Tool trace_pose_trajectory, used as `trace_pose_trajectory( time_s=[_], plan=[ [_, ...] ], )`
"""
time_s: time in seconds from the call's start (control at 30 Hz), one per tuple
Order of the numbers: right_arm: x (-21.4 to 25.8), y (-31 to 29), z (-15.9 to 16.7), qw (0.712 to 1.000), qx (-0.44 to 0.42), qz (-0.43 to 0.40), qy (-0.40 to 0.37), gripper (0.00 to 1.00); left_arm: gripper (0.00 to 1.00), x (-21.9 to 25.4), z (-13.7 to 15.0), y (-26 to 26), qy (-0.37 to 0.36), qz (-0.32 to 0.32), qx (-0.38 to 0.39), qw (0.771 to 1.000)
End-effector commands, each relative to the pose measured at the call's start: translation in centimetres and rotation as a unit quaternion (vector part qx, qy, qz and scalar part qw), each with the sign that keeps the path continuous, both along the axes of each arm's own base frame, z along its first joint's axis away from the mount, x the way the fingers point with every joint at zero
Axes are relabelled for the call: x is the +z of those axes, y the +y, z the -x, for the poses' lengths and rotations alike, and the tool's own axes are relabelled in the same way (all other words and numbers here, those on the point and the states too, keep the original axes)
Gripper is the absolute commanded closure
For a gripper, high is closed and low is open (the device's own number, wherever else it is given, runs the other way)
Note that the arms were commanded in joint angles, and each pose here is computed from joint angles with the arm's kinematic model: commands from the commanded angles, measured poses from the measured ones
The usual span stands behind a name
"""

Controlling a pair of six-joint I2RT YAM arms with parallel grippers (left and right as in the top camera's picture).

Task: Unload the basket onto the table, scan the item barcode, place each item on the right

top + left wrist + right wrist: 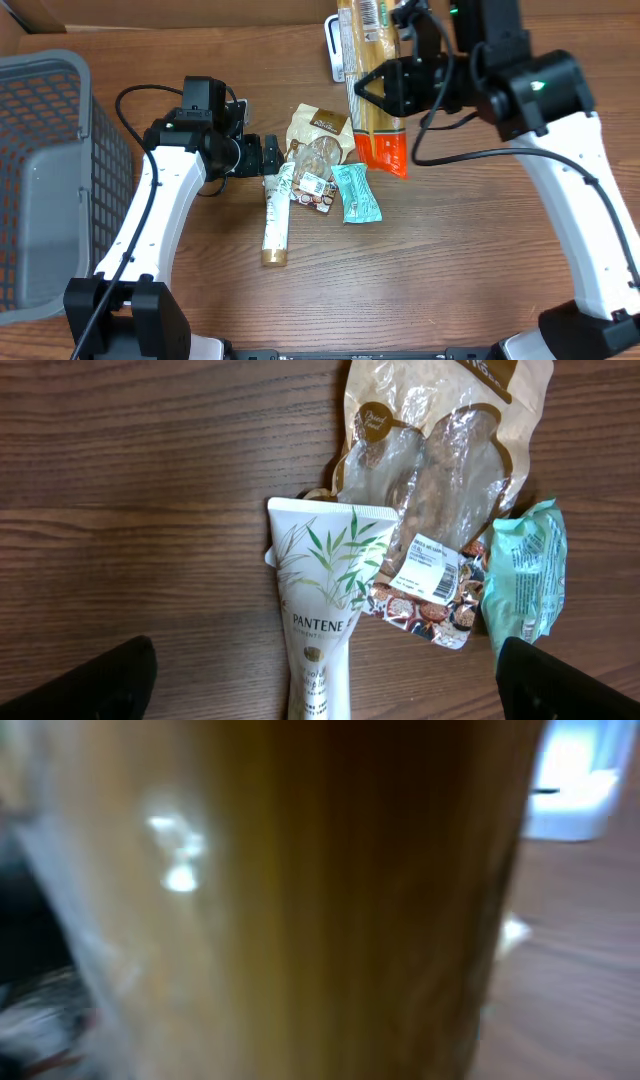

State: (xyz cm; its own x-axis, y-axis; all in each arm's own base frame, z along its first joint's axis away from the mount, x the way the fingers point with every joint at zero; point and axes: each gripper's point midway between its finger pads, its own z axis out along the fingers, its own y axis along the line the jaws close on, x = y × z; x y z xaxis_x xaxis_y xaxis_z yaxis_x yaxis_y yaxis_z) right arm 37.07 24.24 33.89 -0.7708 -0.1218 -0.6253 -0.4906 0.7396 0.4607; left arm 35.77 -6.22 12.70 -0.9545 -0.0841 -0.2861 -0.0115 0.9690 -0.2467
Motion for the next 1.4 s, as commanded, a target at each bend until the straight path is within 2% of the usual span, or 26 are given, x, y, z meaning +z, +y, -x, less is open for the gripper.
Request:
trace_pose_trajectory(
  time_s=[0.0, 0.23, 0.43, 0.67, 0.9, 1.13, 1.37],
  plan=[
    [-1.0, -2.8, -4.7, 0.98, -0.125, 0.131, -0.083, 0.96, 0.0, 1.1, -0.4, -0.2, -0.018, -0.003, -0.008, 1.0],
    [-6.6, -4.8, -10.6, 0.923, -0.169, 0.315, -0.144, 0.96, 0.0, 1.1, -0.4, -0.2, -0.018, -0.003, -0.008, 1.0],
    [-10.2, -6.2, -15.6, 0.853, -0.16, 0.454, -0.204, 0.96, 0.01, 1.1, -0.4, -0.2, -0.018, -0.003, -0.007, 1.0],
    [-12.7, -6.4, -20.3, 0.785, -0.173, 0.534, -0.262, 0.96, 0.0, 1.1, -0.4, -0.2, -0.018, -0.003, -0.008, 1.0],
    [-15.5, -7.3, -23.1, 0.716, -0.205, 0.603, -0.286, 0.96, 0.0, 1.1, -0.4, -0.2, -0.018, -0.003, -0.008, 1.0],
    [-18.5, -8.7, -24.1, 0.691, -0.215, 0.633, -0.275, 0.96, 0.0, 1.1, -0.4, -0.2, -0.018, -0.003, -0.008, 1.0],
    [-18.9, -9.5, -24.3, 0.688, -0.219, 0.637, -0.269, 0.96, 0.01, 1.1, -0.4, -0.2, -0.018, -0.003, -0.008, 1.0]
  ],
)
